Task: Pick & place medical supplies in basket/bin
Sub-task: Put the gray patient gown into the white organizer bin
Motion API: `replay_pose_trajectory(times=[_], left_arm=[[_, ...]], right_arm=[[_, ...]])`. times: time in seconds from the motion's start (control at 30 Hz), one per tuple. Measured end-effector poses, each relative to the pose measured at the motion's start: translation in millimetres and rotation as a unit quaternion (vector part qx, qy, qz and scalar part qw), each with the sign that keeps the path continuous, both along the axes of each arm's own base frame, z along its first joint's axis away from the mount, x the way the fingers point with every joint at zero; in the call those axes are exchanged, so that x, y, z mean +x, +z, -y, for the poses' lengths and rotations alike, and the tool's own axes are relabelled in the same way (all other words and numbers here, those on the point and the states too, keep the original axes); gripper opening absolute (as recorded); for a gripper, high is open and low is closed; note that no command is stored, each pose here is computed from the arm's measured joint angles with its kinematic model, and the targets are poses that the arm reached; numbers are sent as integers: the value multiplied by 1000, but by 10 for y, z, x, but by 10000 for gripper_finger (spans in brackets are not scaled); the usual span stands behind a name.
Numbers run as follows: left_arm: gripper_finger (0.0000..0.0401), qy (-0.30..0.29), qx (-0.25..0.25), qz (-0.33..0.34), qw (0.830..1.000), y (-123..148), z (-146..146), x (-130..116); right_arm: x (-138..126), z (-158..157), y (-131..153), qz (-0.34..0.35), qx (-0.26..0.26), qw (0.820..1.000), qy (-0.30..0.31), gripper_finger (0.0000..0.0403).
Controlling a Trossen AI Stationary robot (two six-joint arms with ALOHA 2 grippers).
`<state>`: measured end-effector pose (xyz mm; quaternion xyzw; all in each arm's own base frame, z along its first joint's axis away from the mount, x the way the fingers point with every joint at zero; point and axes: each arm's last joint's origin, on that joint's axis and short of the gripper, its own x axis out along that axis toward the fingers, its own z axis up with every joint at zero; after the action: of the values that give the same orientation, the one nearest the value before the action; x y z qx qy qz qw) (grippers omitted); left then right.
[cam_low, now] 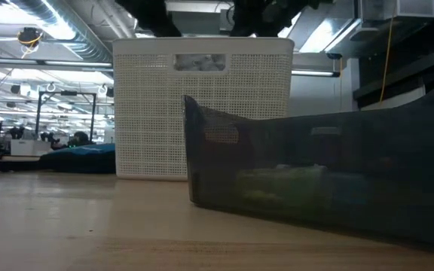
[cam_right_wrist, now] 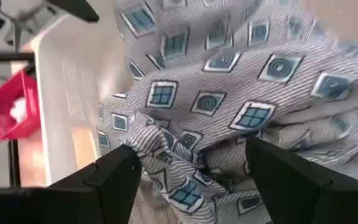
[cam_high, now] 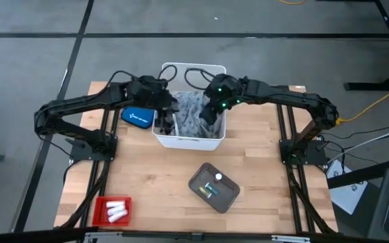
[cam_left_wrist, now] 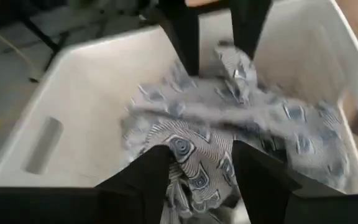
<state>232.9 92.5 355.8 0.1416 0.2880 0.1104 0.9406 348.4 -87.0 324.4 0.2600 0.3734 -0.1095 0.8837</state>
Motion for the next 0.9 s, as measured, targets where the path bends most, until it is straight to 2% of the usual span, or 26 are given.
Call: replay_pose_trajectory(times=[0.07,0.17,0.23,0.33,0.5,0.6,0.67,0.73,0.8,0.9], left_arm=[[169,4,-4,-1,1000,17,3,-9],[163,-6,-50,-52,997,-123,-6,-13],[159,-11,-63,-73,995,-202,-19,26],[152,-21,-52,-43,997,-169,2,109],[147,-22,23,53,998,79,49,158],[149,-21,56,84,995,356,63,102],[150,-25,41,84,995,538,89,40],[147,-44,5,73,996,658,121,-19],[143,-62,-24,53,996,674,143,-51],[137,-58,-29,40,997,628,138,-37]], right_arm=[[-31,-10,74,15,-7,1000,-1,283],[-96,-25,268,67,-27,997,0,283],[-139,-31,413,106,-56,993,-5,283],[-181,-47,544,141,-74,987,-17,283],[-163,-91,425,102,-28,994,7,283],[-136,-97,325,69,-35,997,0,283],[-123,-90,333,77,-41,996,0,283],[-107,-86,348,88,-42,995,2,283],[-73,-87,325,92,-32,995,14,283],[12,-96,228,83,-17,996,27,283]])
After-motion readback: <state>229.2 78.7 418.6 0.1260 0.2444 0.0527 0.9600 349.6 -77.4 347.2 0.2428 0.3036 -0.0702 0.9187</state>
